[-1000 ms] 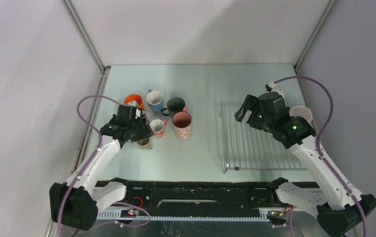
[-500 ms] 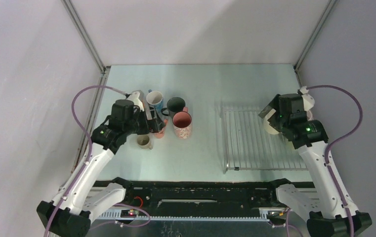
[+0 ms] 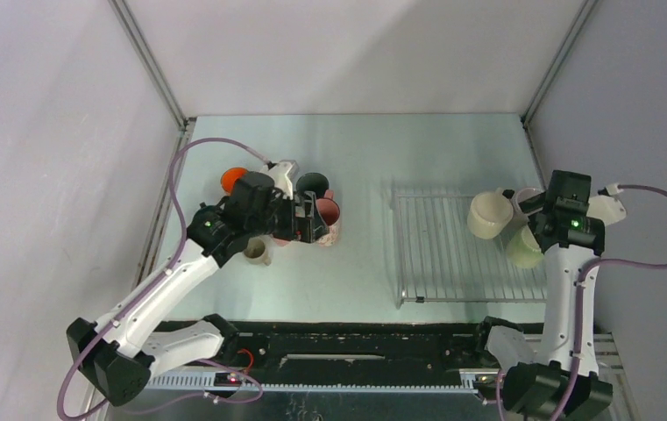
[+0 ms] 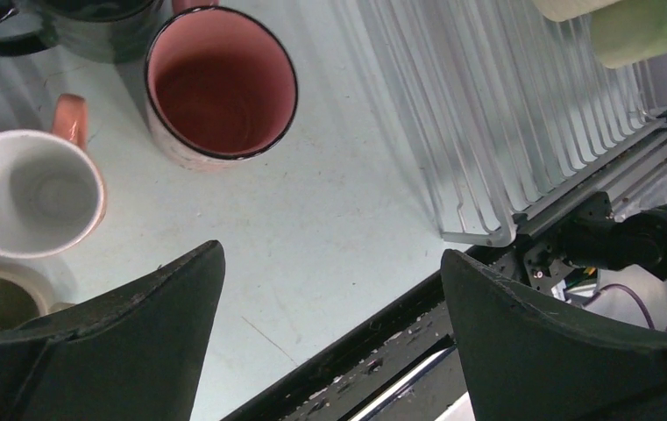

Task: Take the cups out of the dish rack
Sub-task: Unload the cup from the dish rack.

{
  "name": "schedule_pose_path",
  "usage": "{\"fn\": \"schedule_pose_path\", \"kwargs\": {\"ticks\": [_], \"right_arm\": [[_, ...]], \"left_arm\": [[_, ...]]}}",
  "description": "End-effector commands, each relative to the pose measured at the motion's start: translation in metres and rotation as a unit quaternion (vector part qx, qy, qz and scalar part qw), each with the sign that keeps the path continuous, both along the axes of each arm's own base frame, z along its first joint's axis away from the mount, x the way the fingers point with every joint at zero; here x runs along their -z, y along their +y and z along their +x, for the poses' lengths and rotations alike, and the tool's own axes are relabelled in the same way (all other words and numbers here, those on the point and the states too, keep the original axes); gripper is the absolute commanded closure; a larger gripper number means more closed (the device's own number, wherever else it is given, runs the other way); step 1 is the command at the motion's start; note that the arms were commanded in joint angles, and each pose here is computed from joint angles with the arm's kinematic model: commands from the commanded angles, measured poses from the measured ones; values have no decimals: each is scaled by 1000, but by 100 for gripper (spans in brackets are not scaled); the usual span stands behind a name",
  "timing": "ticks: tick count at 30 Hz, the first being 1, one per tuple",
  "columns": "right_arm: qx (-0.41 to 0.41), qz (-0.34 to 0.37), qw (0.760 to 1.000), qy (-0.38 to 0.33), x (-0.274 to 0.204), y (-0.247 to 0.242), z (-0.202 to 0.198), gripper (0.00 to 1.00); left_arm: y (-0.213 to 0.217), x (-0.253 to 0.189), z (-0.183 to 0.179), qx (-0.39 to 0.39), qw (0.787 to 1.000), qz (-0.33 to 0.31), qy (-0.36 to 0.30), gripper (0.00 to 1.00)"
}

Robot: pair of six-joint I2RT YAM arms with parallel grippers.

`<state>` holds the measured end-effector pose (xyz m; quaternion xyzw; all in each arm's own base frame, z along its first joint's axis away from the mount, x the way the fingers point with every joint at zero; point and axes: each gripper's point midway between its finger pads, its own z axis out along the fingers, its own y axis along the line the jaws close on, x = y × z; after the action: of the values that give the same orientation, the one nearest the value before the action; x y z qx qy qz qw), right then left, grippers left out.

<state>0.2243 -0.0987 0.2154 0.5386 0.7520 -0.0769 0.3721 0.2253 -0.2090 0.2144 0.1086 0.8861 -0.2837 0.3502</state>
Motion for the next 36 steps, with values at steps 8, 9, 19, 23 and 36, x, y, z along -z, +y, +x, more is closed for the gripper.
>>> {"fn": "schedule_pose_path", "kwargs": {"ticks": [8, 9, 19, 23, 36], "right_arm": [[213, 33, 975, -53, 15, -67, -21, 12], [225, 37, 972, -54, 17, -71, -22, 14], [296, 104, 948, -52, 56, -93, -15, 25], [296, 130, 945, -43, 73, -97, -5, 26], [246, 176, 953, -18, 106, -101, 21, 33]], "left_arm": [[-14, -35, 3, 19, 999, 0, -38, 0], [-15, -34, 4, 18, 999, 1, -35, 0], [-24, -33, 8, 17, 999, 13, -28, 0], [-26, -30, 9, 17, 999, 21, -25, 0], [-33, -21, 14, 16, 999, 27, -11, 0]]}}
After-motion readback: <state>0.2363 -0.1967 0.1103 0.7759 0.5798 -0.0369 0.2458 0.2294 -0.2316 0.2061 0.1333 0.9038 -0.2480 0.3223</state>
